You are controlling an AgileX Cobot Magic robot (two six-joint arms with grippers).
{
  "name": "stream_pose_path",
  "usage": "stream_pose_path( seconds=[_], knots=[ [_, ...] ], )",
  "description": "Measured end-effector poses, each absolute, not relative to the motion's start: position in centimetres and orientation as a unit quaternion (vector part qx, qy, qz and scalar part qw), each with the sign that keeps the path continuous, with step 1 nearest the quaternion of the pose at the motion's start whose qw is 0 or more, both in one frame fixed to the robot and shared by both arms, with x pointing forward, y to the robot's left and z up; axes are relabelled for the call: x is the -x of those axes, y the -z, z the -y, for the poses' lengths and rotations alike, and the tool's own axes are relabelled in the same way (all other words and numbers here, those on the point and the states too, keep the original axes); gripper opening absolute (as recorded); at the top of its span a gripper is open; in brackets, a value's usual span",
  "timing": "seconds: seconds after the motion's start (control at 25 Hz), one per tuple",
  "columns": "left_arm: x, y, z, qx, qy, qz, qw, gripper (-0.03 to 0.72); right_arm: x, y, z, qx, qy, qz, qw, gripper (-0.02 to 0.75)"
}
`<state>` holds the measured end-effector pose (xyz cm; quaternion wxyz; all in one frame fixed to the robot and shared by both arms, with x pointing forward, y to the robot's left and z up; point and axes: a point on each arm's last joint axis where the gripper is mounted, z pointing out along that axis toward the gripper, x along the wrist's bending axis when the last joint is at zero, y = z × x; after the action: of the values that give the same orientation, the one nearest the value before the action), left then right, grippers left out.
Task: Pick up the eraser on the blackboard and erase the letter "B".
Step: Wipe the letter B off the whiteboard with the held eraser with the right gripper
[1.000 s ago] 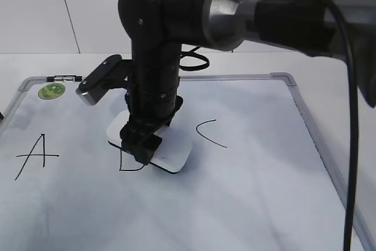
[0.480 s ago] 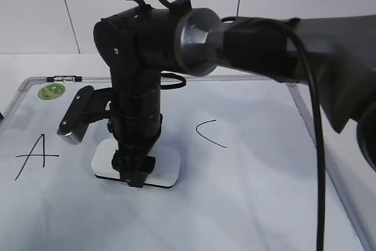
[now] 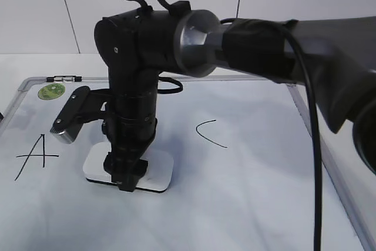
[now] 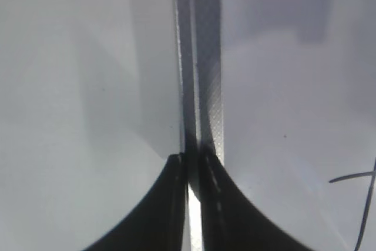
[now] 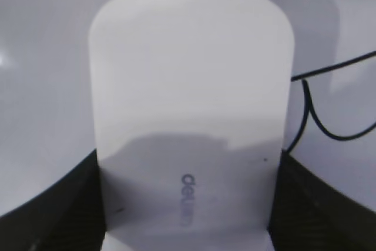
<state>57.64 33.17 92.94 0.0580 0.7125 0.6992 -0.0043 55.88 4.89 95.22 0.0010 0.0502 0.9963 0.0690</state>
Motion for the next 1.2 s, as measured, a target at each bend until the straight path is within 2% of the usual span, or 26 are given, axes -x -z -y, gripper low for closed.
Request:
stream_pose_path(
  seconds=[0.6,1.2],
  knots=[
    [-57.7,-92.9,-33.1,-0.71,0.006,-0.701,0.061,0.034,-56.3,-93.8,-5.4,-0.055,-0.076,-0.996,0.0,0.524],
    [-57.7,-92.9,-33.1,-0.71,0.005,-0.701,0.062,0.034,-57.3,-93.5,-5.9,-0.091,-0.07,-0.992,0.055,0.524]
  ],
)
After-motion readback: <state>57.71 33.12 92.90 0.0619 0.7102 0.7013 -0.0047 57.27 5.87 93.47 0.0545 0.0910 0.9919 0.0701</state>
